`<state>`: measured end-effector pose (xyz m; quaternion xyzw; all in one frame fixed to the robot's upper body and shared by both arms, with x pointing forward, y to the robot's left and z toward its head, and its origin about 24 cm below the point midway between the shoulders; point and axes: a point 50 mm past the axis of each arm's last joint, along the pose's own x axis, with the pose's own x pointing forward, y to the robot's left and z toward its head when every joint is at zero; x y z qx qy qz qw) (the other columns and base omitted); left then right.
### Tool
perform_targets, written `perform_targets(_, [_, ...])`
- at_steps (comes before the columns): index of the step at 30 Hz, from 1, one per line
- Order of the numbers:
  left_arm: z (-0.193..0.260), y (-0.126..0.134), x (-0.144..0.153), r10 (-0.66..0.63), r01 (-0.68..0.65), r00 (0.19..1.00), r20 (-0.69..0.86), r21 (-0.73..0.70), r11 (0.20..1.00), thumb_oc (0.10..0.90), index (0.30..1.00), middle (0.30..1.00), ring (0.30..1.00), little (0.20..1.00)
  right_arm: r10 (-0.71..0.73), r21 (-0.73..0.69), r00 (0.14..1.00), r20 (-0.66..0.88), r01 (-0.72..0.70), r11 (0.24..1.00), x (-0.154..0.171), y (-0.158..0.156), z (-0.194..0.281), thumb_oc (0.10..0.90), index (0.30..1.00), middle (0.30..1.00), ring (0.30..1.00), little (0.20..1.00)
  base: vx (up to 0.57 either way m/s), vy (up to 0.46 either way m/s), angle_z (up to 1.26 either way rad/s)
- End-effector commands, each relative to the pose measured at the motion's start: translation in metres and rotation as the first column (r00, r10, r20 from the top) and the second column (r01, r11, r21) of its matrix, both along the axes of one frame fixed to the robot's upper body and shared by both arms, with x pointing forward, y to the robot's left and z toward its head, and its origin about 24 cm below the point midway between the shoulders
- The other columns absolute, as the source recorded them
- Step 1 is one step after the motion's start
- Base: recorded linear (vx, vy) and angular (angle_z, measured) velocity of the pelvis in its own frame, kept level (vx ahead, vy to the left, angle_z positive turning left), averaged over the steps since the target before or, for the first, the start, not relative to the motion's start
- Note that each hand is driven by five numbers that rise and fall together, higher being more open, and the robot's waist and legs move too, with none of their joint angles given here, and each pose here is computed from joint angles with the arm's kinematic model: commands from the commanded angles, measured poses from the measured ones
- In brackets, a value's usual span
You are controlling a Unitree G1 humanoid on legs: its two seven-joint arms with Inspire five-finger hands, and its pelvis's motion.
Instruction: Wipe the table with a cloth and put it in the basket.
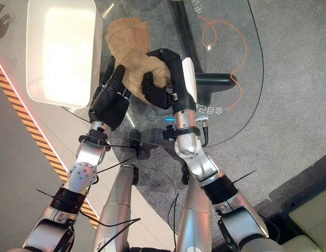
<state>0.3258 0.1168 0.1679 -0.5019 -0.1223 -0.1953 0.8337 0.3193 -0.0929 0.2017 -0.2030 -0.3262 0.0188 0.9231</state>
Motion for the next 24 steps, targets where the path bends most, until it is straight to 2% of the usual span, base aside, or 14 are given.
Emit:
perform_targets(1, [0.064, -0.004, -0.013, -0.023, 0.044, 0.944, 0.329, -0.057, 0.997, 0.800, 0.900, 0.900, 0.900, 0.900, 0.223, 0.025, 0.897, 0.382, -0.251, 0.968, -0.047, 0.031, 0.069, 0.100, 0.300, 0.300, 0.300, 0.200, 0.00, 0.000, 0.00])
perform_targets(8, [0.074, 0.006, -0.018, 0.054, -0.005, 0.911, 0.408, -0.120, 0.993, 0.800, 0.900, 0.900, 0.900, 0.900, 0.202, 0.015, 0.905, 0.376, -0.224, 0.974, -0.045, 0.030, 0.067, 0.100, 0.300, 0.300, 0.300, 0.200, -0.02, -0.003, 0.01])
perform_targets(17, [0.086, 0.025, -0.027, 0.213, -0.105, 0.861, 0.462, -0.249, 0.963, 0.800, 0.900, 0.900, 0.900, 0.900, 0.171, 0.007, 0.918, 0.357, -0.185, 0.983, -0.041, 0.025, 0.060, 0.100, 0.300, 0.300, 0.300, 0.200, -0.01, 0.000, 0.00])
perform_targets(24, [0.089, 0.024, -0.029, 0.227, -0.128, 0.859, 0.459, -0.238, 0.963, 0.800, 0.900, 0.900, 0.900, 0.900, 0.184, -0.013, 0.916, 0.357, -0.192, 0.981, -0.042, 0.027, 0.061, 0.100, 0.300, 0.300, 0.300, 0.200, 0.00, 0.000, 0.00])
